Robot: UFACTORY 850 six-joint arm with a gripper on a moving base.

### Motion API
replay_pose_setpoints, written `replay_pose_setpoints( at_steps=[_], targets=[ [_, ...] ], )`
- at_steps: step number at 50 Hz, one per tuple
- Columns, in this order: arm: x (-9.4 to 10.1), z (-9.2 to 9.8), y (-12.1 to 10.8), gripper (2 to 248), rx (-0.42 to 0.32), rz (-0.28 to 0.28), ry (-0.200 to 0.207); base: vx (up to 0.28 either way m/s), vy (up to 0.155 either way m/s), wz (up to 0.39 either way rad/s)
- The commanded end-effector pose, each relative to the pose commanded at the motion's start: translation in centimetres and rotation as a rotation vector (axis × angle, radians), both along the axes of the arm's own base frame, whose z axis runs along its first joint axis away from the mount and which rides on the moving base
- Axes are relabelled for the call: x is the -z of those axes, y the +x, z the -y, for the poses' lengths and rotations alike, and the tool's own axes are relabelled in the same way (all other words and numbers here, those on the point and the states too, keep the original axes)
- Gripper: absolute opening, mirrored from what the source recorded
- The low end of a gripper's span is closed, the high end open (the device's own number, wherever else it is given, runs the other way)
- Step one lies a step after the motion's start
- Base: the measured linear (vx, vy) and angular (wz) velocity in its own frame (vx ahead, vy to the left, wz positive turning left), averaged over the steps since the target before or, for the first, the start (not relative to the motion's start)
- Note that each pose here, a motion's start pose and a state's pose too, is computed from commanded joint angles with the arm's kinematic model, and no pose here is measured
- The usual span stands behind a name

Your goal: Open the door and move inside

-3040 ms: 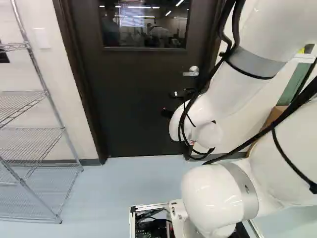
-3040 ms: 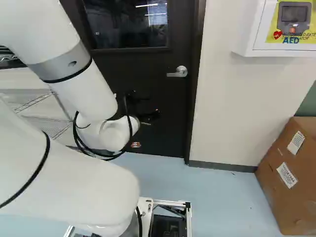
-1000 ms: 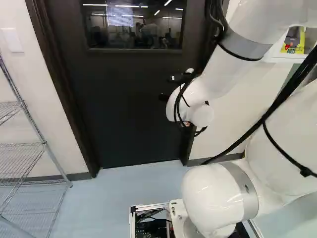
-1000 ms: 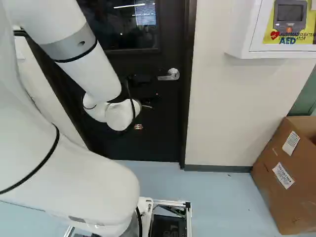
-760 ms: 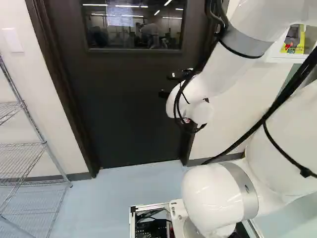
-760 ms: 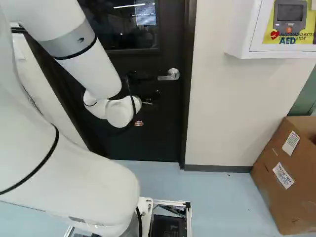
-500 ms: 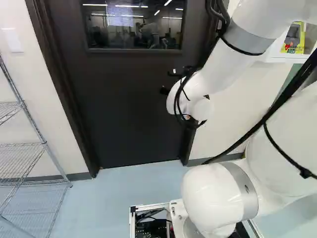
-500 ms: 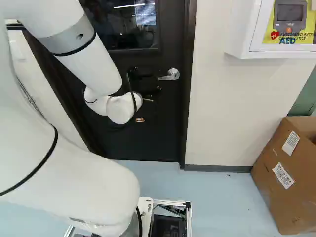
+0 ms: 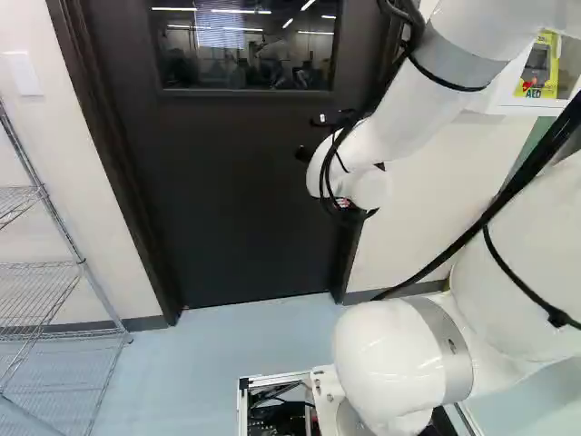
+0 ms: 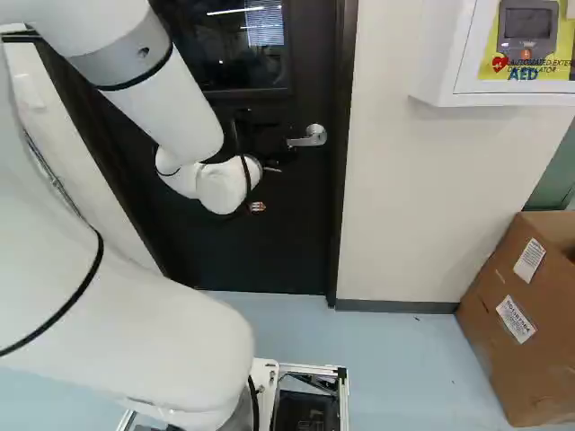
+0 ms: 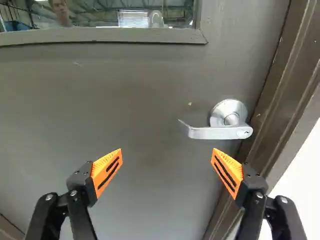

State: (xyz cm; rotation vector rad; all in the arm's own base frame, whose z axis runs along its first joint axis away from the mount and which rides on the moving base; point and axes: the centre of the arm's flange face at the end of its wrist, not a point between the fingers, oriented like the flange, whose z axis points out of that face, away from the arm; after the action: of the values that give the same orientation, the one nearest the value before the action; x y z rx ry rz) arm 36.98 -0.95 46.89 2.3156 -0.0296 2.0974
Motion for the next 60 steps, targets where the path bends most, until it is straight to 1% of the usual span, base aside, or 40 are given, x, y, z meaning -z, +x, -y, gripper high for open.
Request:
replay_pose_setpoints(
  at_steps=[14, 31, 60],
  targets=[
    [-1.5, 0.3, 1.1, 247, 0.008, 0.031, -0.001, 0.000, 0.000, 0.000],
    [-3.3, 0.6, 3.2, 247, 0.014, 0.064, -0.002, 0.000, 0.000, 0.000],
    [-3.6, 0.8, 6.7, 247, 0.015, 0.061, -0.002, 0.000, 0.000, 0.000]
  ],
)
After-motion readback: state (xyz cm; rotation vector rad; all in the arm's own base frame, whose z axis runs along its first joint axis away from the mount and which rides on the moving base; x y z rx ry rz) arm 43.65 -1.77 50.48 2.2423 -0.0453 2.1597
